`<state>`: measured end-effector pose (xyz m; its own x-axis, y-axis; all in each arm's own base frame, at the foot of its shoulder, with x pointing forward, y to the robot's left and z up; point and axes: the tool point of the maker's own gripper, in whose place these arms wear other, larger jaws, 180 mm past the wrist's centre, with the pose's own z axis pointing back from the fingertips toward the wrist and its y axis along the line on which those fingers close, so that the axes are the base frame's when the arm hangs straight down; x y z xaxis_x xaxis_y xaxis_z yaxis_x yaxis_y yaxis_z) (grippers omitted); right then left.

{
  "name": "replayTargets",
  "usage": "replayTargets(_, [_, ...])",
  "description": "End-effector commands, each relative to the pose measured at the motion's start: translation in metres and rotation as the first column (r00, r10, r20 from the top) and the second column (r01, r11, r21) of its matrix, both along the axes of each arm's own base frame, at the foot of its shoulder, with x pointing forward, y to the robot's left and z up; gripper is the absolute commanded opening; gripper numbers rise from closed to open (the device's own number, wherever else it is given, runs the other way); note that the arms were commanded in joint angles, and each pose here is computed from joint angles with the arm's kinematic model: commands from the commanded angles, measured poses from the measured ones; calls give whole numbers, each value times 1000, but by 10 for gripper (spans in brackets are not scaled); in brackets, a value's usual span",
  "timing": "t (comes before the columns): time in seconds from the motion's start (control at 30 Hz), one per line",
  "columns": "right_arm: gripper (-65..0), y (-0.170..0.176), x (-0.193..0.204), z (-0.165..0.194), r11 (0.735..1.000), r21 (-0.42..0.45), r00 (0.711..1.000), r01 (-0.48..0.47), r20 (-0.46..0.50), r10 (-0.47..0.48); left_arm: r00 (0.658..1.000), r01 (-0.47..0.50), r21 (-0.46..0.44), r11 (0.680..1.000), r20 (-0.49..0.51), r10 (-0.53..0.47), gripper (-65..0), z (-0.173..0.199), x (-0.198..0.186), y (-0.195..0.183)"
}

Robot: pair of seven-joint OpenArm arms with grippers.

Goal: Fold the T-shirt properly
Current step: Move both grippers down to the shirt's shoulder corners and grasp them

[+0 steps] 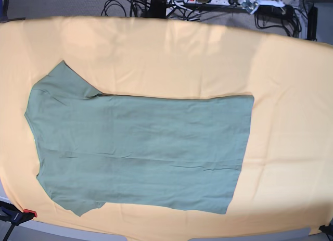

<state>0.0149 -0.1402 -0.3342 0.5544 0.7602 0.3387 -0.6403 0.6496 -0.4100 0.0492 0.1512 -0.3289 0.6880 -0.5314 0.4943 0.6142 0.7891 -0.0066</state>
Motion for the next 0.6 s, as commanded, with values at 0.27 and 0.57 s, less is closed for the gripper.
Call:
replayTargets(0.27, [-650,-29,51,27,983,-183,969,-18,237,62,975,42,73,996,217,-57,-650,25,67,19])
replayTargets(0.57, [-650,-73,140,57,982,-189,901,-8,426,89,867,163,195,967,440,-235,-650,67,149,33])
